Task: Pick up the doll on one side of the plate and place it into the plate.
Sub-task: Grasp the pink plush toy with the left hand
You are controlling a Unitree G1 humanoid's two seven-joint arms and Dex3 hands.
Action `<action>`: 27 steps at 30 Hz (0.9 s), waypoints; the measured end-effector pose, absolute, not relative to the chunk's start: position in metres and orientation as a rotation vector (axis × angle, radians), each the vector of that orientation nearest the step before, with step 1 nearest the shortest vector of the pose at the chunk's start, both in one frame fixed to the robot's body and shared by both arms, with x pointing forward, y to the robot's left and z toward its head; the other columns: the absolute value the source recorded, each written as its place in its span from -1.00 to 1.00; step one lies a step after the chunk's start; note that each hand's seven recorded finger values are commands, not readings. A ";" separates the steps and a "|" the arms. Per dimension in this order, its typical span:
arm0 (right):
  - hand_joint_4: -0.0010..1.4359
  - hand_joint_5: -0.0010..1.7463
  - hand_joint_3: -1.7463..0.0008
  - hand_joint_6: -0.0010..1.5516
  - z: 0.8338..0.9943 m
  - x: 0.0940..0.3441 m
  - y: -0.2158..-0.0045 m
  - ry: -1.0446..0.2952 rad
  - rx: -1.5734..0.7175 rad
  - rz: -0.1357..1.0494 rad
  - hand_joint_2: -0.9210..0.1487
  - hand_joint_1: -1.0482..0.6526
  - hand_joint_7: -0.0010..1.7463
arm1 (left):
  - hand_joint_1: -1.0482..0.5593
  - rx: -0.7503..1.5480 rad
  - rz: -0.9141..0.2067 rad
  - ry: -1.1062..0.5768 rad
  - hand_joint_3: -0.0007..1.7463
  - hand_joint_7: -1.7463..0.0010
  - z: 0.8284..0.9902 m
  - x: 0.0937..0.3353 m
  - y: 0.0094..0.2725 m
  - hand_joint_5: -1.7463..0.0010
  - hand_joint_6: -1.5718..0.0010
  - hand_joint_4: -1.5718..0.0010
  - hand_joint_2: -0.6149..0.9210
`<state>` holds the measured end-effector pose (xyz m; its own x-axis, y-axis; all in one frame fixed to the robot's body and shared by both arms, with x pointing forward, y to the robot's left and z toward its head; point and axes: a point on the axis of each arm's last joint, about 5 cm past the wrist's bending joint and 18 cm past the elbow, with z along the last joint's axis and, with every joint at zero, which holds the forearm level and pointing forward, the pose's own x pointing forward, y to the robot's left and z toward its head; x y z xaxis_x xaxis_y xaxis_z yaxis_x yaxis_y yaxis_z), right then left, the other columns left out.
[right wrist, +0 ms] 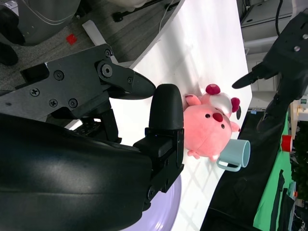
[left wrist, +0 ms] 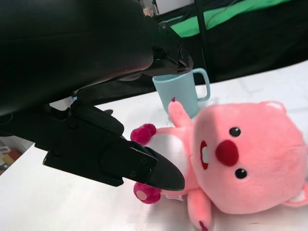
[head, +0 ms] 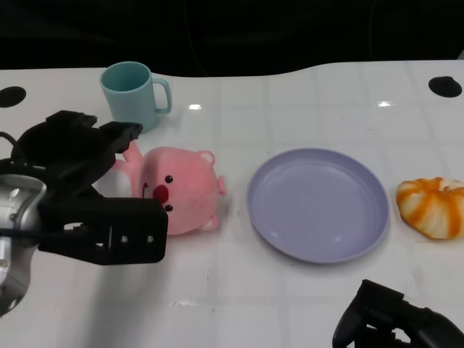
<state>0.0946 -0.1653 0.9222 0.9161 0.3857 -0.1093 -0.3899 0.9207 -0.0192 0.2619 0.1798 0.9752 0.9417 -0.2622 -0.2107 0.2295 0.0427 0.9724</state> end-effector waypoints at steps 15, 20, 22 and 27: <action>-0.10 1.00 0.05 -0.44 0.923 0.090 -0.167 0.107 -0.045 0.403 -0.68 0.02 0.94 | -0.55 1.537 -0.503 0.124 -0.98 1.00 0.947 0.289 0.164 0.83 0.75 0.91 1.00; -0.10 1.00 0.06 -0.44 0.924 0.090 -0.167 0.104 -0.047 0.403 -0.67 0.03 0.94 | -0.53 1.544 -0.527 0.167 -0.99 1.00 0.941 0.300 0.158 0.86 0.75 0.91 1.00; -0.10 1.00 0.06 -0.44 0.923 0.089 -0.168 0.105 -0.050 0.402 -0.67 0.03 0.94 | -0.52 1.551 -0.540 0.180 -0.99 0.99 0.938 0.304 0.154 0.87 0.74 0.89 0.99; -0.11 1.00 0.06 -0.44 0.923 0.088 -0.168 0.108 -0.051 0.399 -0.68 0.03 0.93 | -0.48 1.567 -0.557 0.188 -1.00 0.99 0.929 0.312 0.149 0.88 0.71 0.82 0.98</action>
<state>0.0885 -0.1685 0.9232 0.9159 0.3846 -0.1145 -0.3900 0.9204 -0.0286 0.3117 0.1486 0.9291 0.8639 -0.2150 -0.4554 0.4472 -0.0883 0.8901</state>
